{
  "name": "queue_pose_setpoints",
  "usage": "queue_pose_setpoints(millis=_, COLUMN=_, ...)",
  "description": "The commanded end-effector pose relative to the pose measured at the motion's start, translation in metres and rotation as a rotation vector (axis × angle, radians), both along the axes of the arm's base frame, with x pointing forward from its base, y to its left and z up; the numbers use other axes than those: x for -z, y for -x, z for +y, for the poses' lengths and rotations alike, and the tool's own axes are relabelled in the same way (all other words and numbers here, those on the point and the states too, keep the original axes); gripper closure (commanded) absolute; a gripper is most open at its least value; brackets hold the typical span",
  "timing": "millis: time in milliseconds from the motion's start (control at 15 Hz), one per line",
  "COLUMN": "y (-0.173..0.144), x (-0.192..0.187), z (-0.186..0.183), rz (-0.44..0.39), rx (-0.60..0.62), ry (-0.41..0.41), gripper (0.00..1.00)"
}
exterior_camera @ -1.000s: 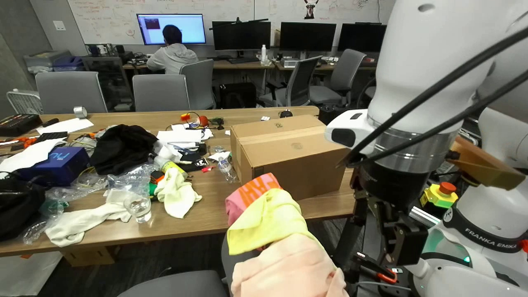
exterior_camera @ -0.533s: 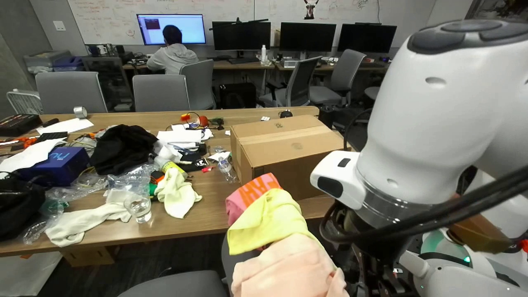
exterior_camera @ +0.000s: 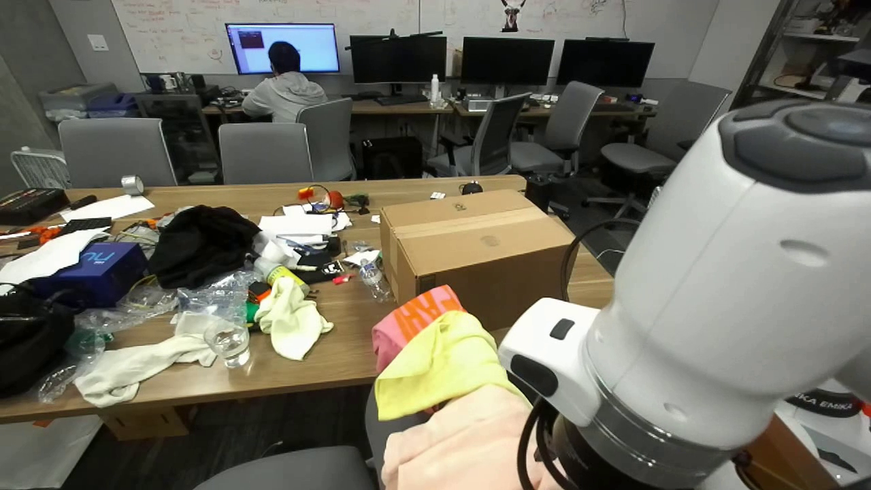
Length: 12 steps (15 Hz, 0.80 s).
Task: Pick the clothes on the back rest of the chair and put them on the box
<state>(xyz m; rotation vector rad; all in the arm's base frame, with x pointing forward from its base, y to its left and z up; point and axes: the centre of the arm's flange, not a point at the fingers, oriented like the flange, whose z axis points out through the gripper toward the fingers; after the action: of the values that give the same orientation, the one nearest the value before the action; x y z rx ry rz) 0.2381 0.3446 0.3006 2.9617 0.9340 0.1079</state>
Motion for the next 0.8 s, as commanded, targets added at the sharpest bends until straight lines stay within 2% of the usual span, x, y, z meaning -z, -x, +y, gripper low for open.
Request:
queue_pose_setpoints(millis=0, y=0.000, x=0.018, z=0.014, rz=-0.048, rx=0.000, ry=0.005, gripper=0.00)
queue_pose_setpoints(millis=667, y=-0.015, x=0.049, z=-0.008, rz=-0.135, rx=-0.012, ry=0.102, gripper=0.00)
queue_pose_setpoints(millis=733, y=-0.017, x=0.050, z=-0.010, rz=-0.140, rx=-0.012, ry=0.111, gripper=0.03)
